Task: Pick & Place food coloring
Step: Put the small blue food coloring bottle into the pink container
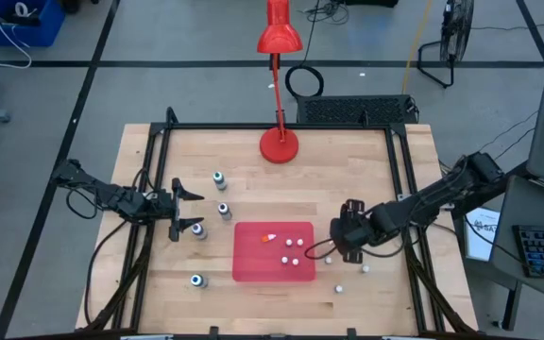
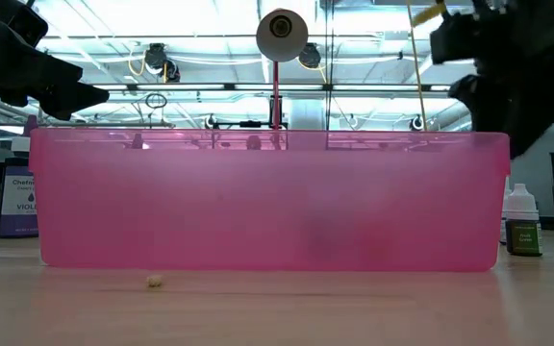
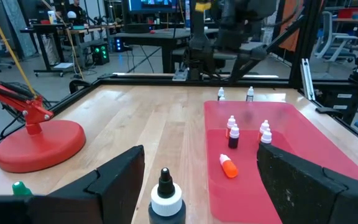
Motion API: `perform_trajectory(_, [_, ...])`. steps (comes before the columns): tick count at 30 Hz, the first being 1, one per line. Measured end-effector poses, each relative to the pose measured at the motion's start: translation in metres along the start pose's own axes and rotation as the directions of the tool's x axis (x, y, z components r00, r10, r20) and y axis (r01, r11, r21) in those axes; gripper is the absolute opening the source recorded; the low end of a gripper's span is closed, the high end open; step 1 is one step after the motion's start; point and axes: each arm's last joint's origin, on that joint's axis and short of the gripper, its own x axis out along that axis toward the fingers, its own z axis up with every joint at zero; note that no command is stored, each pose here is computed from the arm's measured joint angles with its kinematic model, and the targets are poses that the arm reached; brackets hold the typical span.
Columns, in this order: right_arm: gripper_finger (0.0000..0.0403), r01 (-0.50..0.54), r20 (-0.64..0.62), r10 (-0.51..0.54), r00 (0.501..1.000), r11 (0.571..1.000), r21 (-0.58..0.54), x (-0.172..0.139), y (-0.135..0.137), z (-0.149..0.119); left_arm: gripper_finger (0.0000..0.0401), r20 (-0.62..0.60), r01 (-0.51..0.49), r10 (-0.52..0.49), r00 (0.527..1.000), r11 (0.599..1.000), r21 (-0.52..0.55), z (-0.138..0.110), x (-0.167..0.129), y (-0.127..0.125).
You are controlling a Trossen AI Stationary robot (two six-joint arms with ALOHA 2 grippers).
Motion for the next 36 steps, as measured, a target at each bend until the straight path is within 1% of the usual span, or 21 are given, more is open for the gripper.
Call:
perform_trajectory(2, [0.0210, -0.010, -0.029, 0.010, 1.000, 1.000, -0.005, 0.004, -0.002, -0.003, 0.0305, 0.000, 0.000, 0.000, 1.000, 1.000, 0.000, 0.000, 0.000, 0.000])
perform_trajectory(4, [0.0210, -0.009, -0.030, 0.009, 1.000, 1.000, 0.001, 0.006, -0.003, -0.004, 0.0305, 0.000, 0.000, 0.000, 1.000, 1.000, 0.000, 0.000, 0.000, 0.000])
perform_trajectory(12, [0.0210, -0.054, 0.044, 0.053, 0.998, 0.998, 0.031, 0.016, 0.002, 0.000, 0.0305, 0.000, 0.000, 0.000, 1.000, 1.000, 0.000, 0.000, 0.000, 0.000])
perform_trajectory(15, [0.0210, -0.065, 0.009, 0.064, 0.998, 0.998, 0.025, 0.025, 0.004, -0.003, 0.0305, 0.000, 0.000, 0.000, 1.000, 1.000, 0.000, 0.000, 0.000, 0.000])
perform_trajectory(19, [0.0210, -0.046, -0.040, 0.046, 0.998, 0.999, -0.004, 0.038, 0.006, -0.006, 0.0305, 0.000, 0.000, 0.000, 1.000, 1.000, 0.000, 0.000, 0.000, 0.000])
perform_trajectory(22, [0.0210, -0.036, -0.045, 0.035, 0.998, 0.999, -0.021, 0.043, 0.007, -0.005, 0.0305, 0.000, 0.000, 0.000, 1.000, 1.000, 0.000, 0.000, 0.000, 0.000])
perform_trajectory(25, [0.0210, -0.036, -0.043, 0.034, 0.999, 0.999, -0.033, 0.046, 0.008, -0.004, 0.0305, 0.000, 0.000, 0.000, 1.000, 1.000, 0.000, 0.000, 0.000, 0.000])
perform_trajectory(31, [0.0210, -0.037, -0.041, 0.036, 0.999, 0.999, -0.024, 0.046, 0.008, -0.003, 0.0305, 0.000, 0.000, 0.000, 1.000, 1.000, 0.000, 0.000, 0.000, 0.000])
perform_trajectory(36, [0.0206, -0.059, -0.053, 0.058, 0.997, 0.998, -0.015, 0.046, 0.009, -0.004, 0.0305, 0.000, 0.000, 0.000, 1.000, 1.000, 0.000, 0.000, 0.000, 0.000])
